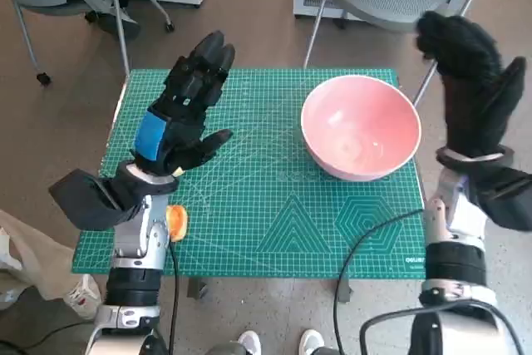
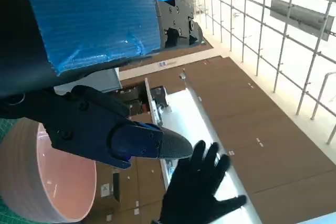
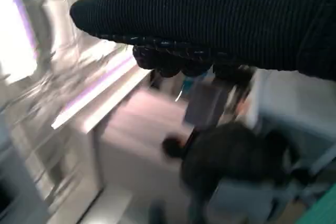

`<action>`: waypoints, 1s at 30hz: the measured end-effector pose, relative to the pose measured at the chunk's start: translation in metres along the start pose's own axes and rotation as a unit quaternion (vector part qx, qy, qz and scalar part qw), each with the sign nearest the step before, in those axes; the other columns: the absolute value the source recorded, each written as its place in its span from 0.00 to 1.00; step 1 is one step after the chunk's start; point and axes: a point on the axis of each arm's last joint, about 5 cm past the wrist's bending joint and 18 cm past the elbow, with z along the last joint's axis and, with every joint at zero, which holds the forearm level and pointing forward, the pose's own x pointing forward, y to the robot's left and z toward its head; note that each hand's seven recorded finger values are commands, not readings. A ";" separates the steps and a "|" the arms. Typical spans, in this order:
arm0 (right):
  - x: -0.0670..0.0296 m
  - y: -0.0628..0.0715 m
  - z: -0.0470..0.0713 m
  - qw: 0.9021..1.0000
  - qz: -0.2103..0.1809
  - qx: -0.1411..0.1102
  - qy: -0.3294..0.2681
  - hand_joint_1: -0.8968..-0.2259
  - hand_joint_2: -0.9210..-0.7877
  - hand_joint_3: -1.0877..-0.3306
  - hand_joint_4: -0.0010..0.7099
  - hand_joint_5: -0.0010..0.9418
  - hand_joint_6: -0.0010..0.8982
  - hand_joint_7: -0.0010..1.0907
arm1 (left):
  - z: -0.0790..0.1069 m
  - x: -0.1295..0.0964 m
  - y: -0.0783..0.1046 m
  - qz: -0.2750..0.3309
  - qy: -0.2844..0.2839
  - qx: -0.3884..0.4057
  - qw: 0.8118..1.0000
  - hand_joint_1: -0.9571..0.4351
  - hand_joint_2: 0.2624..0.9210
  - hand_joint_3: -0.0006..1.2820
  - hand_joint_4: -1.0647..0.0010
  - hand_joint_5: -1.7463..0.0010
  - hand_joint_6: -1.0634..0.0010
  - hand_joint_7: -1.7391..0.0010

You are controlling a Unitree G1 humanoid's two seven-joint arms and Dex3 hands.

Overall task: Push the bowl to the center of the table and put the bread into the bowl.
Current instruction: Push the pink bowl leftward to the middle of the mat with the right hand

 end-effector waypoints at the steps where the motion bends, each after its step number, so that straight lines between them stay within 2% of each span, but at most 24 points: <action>1: -0.0006 -0.002 -0.001 1.000 -0.006 -0.003 0.007 0.34 0.00 0.27 0.05 0.00 0.00 0.24 | 0.000 0.000 0.000 0.000 0.000 0.000 1.000 0.23 1.00 0.16 0.90 1.00 0.89 0.86; 14: -0.0050 -0.021 -0.012 0.992 -0.056 -0.013 0.110 0.36 0.00 0.25 0.01 0.00 0.00 0.19 | -0.001 0.000 -0.001 0.002 0.001 -0.002 1.000 0.23 1.00 0.16 0.91 1.00 0.89 0.85; 21: -0.0113 -0.026 -0.020 0.980 -0.075 -0.001 0.184 0.37 0.00 0.25 0.00 0.00 0.00 0.15 | -0.001 -0.001 0.000 0.004 0.002 -0.002 1.000 0.23 1.00 0.16 0.91 1.00 0.89 0.85; 30: -0.0205 -0.024 -0.030 0.961 -0.086 0.020 0.262 0.43 0.00 0.18 0.00 0.00 0.00 0.11 | -0.001 -0.001 0.000 0.004 0.001 -0.003 1.000 0.23 1.00 0.16 0.91 1.00 0.90 0.85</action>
